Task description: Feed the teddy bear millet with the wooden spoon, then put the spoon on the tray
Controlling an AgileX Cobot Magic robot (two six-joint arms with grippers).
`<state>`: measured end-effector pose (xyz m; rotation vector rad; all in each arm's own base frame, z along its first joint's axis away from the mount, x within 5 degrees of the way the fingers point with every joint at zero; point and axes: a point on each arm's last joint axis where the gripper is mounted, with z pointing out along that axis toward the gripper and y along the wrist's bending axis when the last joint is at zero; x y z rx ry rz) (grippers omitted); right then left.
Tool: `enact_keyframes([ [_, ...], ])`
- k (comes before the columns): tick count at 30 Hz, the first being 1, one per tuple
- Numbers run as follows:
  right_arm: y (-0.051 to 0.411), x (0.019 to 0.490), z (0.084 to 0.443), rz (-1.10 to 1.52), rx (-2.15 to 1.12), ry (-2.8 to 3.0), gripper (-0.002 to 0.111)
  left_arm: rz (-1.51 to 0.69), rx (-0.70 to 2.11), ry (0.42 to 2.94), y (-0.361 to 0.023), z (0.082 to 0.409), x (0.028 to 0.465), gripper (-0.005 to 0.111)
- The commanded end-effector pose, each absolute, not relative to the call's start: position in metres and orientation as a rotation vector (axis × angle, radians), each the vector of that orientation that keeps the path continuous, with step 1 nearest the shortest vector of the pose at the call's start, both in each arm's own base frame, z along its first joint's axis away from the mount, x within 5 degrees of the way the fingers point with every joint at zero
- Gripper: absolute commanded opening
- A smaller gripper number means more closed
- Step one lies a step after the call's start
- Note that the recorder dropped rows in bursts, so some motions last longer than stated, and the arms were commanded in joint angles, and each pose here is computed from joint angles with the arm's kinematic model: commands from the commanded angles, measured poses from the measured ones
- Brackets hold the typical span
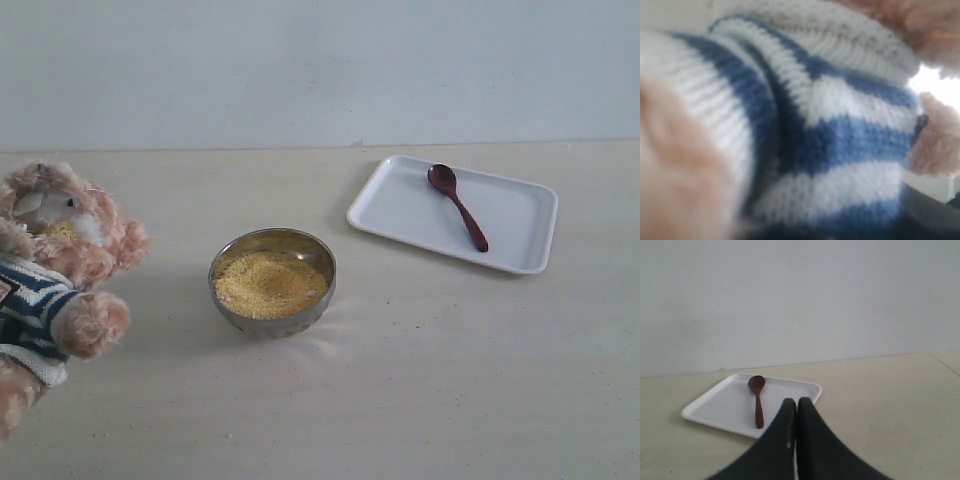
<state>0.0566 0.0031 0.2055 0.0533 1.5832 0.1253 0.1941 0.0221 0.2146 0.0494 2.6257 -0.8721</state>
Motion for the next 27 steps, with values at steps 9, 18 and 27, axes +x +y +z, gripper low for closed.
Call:
enact_keyframes([
  [9, 0.0028, 0.0564, 0.2043, 0.117, 0.053, 1.582, 0.000, -0.876, 0.042, 2.599, 0.0212, 0.2194, 0.1941, 0.007],
  [18, 0.0028, 0.0564, 0.2057, 0.129, 0.064, 1.567, 0.000, -0.876, 0.042, 2.599, 0.0212, 0.2194, 0.1941, 0.007],
  [27, 0.0028, 0.0564, 0.2057, 0.129, 0.064, 1.567, 0.000, -0.905, 0.007, 2.564, 0.0199, 0.2217, 0.1965, 0.007],
])
